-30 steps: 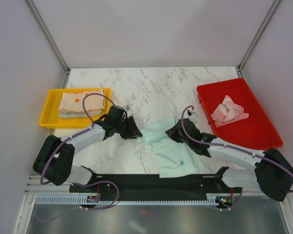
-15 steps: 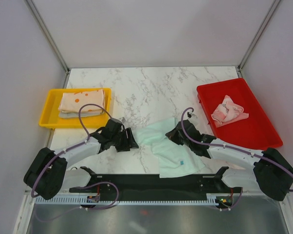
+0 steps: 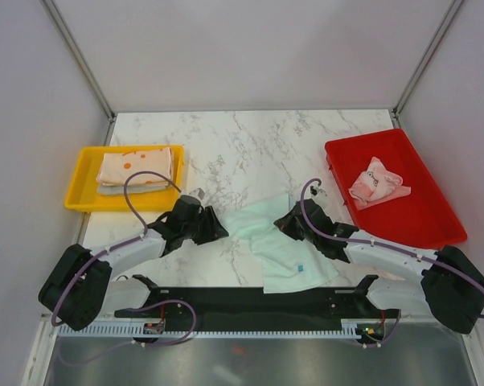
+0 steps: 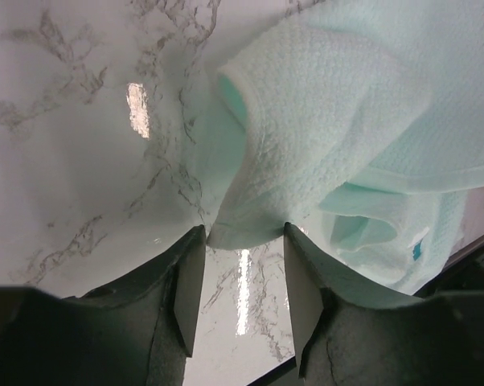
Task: Fold and stack the towels
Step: Flatten out the crumpled towel
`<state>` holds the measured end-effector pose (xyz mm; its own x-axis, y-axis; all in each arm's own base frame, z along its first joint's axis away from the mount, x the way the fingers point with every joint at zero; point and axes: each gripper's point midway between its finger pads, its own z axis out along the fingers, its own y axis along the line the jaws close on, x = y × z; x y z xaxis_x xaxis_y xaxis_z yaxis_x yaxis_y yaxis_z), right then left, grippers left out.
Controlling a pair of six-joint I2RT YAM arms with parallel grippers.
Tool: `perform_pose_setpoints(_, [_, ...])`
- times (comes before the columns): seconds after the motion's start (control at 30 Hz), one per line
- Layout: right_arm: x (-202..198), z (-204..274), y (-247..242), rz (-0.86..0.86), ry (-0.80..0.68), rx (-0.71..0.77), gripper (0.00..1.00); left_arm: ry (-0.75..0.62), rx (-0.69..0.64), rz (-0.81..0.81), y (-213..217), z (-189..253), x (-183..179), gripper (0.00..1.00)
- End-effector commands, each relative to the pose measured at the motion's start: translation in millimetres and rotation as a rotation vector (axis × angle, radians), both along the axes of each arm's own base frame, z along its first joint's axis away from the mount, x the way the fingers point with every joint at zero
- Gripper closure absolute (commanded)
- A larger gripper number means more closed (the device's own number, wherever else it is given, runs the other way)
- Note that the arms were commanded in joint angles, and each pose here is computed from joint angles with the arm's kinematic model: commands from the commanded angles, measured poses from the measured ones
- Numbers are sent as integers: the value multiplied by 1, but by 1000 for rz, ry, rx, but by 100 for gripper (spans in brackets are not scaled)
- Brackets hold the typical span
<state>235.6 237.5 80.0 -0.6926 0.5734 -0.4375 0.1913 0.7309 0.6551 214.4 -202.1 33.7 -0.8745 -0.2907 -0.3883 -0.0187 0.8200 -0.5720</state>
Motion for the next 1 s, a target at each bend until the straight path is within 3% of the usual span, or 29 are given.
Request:
perform_pose_setpoints(0.0, [2, 8, 0, -16, -27, 23, 100, -51, -53, 39, -6, 7, 11, 50])
perform_pose_setpoints(0.23, [1, 8, -1, -18, -25, 29, 100, -55, -47, 51, -7, 7, 17, 58])
perform_pose_setpoints(0.33, [0, 10, -2, -18, -30, 31, 100, -48, -44, 61, -6, 5, 18, 74])
perform_pose_setpoints(0.37, [0, 11, -3, -21, -34, 32, 100, -47, -43, 63, -6, 4, 18, 88])
perform_pose_setpoints(0.4, [0, 12, -3, -19, -36, 31, 100, -54, -43, 67, -5, 6, 19, 93])
perform_pose_setpoints(0.43, [-1, 11, -5, -14, -38, 17, 100, -46, -36, 64, -4, 6, 17, 98])
perform_pose_setpoints(0.53, [-1, 20, -13, 3, -56, -50, 100, -43, -5, 6, -3, 25, 12, 98])
perform_pose_setpoints(0.73, [-13, 108, -40, 38, -256, -54, 100, -269, -173, -198, -22, 168, -6, 98])
perform_pose_setpoints(0.97, [-60, 279, -71, 75, -632, 308, 100, -379, -481, -348, -32, 302, -65, 98])
